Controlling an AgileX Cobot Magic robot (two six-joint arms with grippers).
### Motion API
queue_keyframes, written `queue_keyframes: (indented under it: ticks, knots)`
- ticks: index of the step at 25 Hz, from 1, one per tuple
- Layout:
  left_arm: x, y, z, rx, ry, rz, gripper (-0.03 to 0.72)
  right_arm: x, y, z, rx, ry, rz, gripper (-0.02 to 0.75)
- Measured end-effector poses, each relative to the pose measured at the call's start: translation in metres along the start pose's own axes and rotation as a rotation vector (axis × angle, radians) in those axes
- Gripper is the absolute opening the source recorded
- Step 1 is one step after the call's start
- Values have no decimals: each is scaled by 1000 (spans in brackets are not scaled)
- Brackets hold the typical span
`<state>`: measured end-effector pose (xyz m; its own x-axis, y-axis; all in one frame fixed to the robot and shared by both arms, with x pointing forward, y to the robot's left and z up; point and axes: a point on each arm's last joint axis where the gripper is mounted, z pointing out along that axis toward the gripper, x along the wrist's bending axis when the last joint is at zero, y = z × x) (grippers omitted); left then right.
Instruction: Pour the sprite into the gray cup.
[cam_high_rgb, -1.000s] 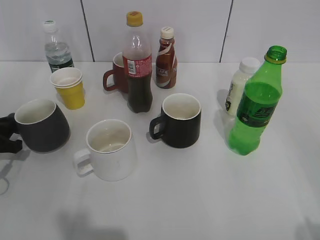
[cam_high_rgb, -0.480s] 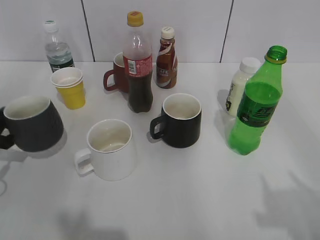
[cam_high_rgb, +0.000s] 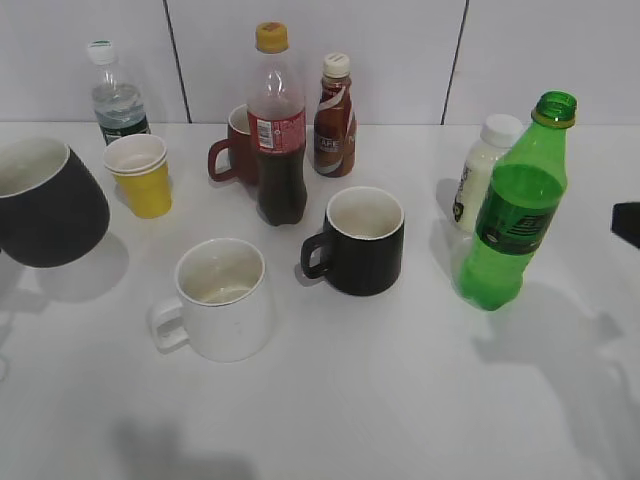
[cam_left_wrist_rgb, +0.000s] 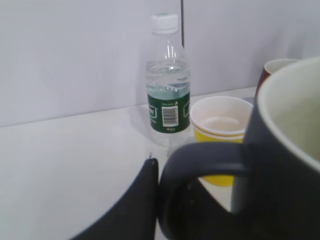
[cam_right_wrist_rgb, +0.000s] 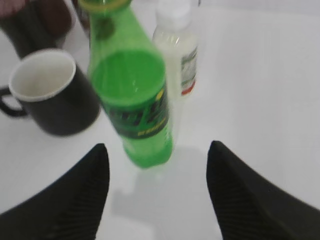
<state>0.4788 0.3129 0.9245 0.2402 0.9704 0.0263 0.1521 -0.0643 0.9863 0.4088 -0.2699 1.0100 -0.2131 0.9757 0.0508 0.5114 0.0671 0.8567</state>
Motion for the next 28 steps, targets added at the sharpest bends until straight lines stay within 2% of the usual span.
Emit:
queue_keyframes:
  ticks: [7,10,15,28]
  knots:
    - [-20,2,6,-6,-67,2,55,5,-16,30,142,110,-55,503]
    - [-22,2,6,-7,-67,-2,55,4,-22,43,177,115,-79,530]
    - [-21,6,5,-21,-57,-2,55,7,-35,66,249,192,-83,601]
    - [-24,10,5,-37,-72,9,55,0,-28,126,312,211,-108,617]
